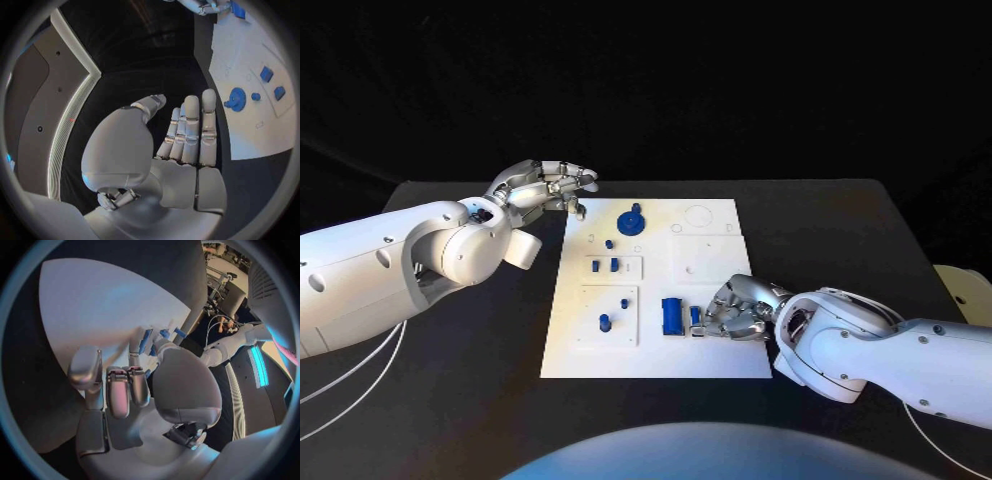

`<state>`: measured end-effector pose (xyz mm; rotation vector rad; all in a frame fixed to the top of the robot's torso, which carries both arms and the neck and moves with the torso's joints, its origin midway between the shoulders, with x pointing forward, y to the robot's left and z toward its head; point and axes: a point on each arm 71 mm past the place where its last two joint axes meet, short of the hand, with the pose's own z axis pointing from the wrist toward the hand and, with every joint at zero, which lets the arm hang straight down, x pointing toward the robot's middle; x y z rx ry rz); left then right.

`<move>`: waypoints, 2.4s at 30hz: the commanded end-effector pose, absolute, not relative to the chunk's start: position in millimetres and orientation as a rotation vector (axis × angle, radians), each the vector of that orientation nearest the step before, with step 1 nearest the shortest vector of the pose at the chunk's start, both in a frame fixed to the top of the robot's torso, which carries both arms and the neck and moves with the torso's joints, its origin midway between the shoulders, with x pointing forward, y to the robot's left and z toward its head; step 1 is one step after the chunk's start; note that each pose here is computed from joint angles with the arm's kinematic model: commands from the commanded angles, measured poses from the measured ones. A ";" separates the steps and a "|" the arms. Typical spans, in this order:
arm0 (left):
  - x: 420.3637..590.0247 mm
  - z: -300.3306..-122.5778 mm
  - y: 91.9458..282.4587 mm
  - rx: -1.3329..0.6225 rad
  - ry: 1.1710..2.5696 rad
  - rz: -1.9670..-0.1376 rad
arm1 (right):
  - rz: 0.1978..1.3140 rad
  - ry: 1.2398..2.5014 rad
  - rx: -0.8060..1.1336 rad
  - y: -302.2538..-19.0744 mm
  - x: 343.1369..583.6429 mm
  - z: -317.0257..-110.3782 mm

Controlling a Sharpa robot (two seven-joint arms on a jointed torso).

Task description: Assemble the parts on the task board

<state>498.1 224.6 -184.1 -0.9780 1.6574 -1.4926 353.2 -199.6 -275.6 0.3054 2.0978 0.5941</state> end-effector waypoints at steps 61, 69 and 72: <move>462.5 -224.2 192.7 -1.209 1.220 -1.231 | 1.229 1.218 1.209 -192.4 461.8 -224.2; 461.8 -224.2 192.4 -1.209 1.218 -1.229 | 1.229 1.218 1.209 -192.4 461.8 -224.2; 461.8 -224.2 192.4 -1.209 1.218 -1.229 | 1.229 1.218 1.209 -192.4 461.8 -224.2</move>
